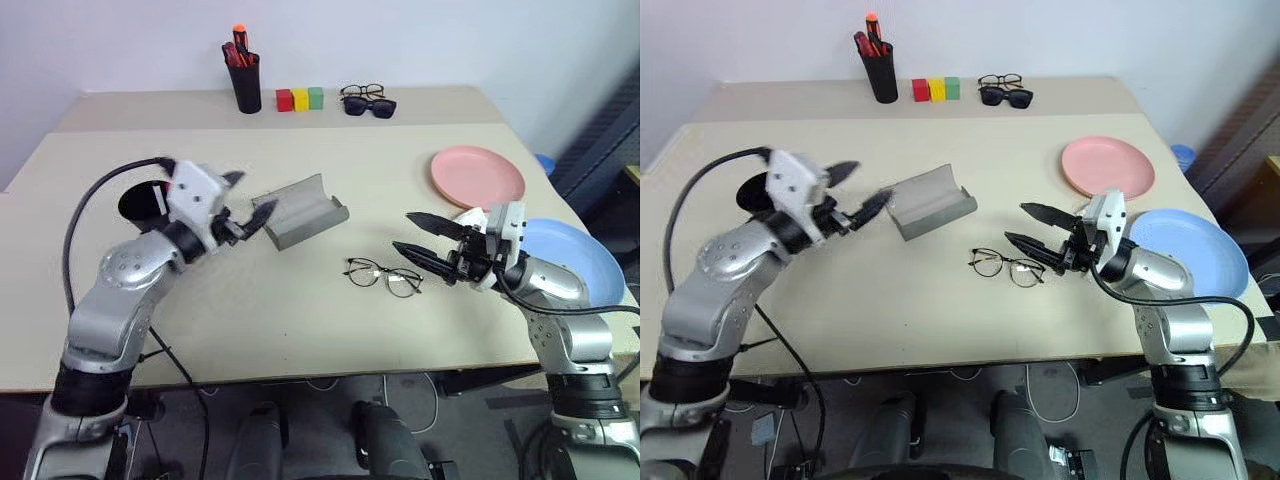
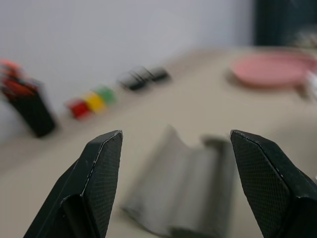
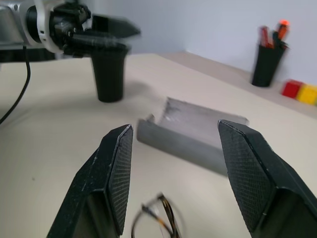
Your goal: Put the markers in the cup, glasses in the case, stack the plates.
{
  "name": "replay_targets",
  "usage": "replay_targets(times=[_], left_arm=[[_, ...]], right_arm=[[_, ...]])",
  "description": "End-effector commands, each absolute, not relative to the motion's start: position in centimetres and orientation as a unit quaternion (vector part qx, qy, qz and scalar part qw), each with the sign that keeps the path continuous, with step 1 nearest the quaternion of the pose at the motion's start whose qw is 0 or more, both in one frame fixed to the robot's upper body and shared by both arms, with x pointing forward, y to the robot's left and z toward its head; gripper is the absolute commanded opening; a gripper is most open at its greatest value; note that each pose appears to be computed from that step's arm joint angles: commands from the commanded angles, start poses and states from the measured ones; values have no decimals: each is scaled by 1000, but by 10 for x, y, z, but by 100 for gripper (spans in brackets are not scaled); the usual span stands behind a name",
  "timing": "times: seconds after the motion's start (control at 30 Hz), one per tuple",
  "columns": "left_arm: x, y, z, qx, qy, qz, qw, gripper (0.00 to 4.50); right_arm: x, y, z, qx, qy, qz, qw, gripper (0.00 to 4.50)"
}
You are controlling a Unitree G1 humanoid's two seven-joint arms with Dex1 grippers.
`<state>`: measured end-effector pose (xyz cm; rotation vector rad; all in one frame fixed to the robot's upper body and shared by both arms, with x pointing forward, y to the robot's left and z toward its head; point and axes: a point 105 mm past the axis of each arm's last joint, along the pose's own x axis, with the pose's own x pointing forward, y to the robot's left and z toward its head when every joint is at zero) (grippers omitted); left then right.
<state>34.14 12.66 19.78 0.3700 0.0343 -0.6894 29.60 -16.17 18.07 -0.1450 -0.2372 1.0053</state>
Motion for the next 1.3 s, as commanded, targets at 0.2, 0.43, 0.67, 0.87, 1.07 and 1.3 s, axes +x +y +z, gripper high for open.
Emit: replay_targets(times=[0.2,0.43,0.67,0.87,1.07,1.3], left_arm=[[370,84,151,251,148,-380,878,353],[387,71,133,291,189,-374,860,118],[384,76,131,300,188,-396,847,3],[343,73,135,315,159,-510,785,3],[330,80,131,328,168,-533,762,3],[326,56,124,325,160,-555,749,3]], right_arm=[[285,-168,192,-84,-148,446,879,276],[282,-175,194,-91,-152,425,887,276],[276,-177,192,-93,-150,416,892,276],[277,-175,191,-92,-149,414,893,276],[277,-175,191,-91,-146,416,893,276],[276,-176,189,-90,-141,416,894,276]])
